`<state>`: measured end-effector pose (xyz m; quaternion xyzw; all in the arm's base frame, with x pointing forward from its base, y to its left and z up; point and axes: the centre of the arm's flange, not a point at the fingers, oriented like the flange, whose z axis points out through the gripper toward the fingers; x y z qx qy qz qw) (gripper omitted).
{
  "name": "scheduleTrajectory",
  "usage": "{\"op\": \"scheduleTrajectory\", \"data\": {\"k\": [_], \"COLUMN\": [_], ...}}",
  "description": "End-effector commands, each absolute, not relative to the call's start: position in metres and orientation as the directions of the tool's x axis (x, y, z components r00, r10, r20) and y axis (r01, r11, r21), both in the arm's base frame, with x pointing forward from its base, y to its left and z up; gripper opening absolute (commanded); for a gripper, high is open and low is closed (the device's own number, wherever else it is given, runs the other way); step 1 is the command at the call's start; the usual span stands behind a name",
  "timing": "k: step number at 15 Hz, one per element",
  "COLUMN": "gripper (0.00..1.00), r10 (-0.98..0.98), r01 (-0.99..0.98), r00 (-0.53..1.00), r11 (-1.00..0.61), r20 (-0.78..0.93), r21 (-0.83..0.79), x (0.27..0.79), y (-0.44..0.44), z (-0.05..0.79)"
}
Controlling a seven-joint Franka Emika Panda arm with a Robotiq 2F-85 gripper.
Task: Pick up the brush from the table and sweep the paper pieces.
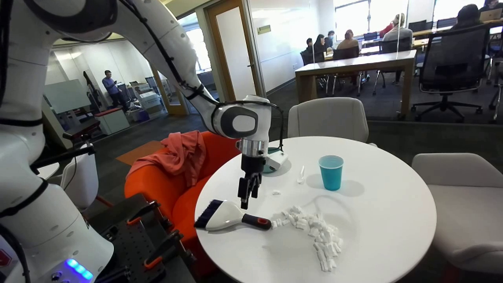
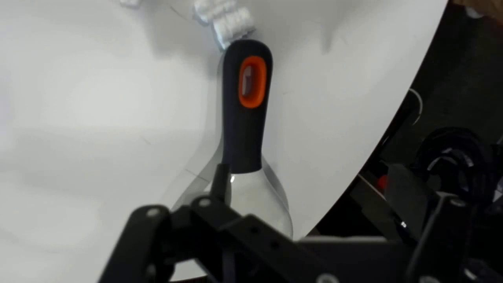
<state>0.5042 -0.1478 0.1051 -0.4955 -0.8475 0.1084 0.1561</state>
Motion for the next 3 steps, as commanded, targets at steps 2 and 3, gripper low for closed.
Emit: {"op": "scheduleTrajectory", "data": {"k": [2,3], "gripper": [1.0,1.0], "r10": [0.838,0.829], "r01": [0.773,0.77], "r00": [-0.541,-0.556], "r11": [0.528,0.538], "r20": [0.07,0.053], "r21": [-0.351,-0.344], "x": [0.494,0.492], "y": [-0.146,-0.145], "z": [0.163,0.17]}}
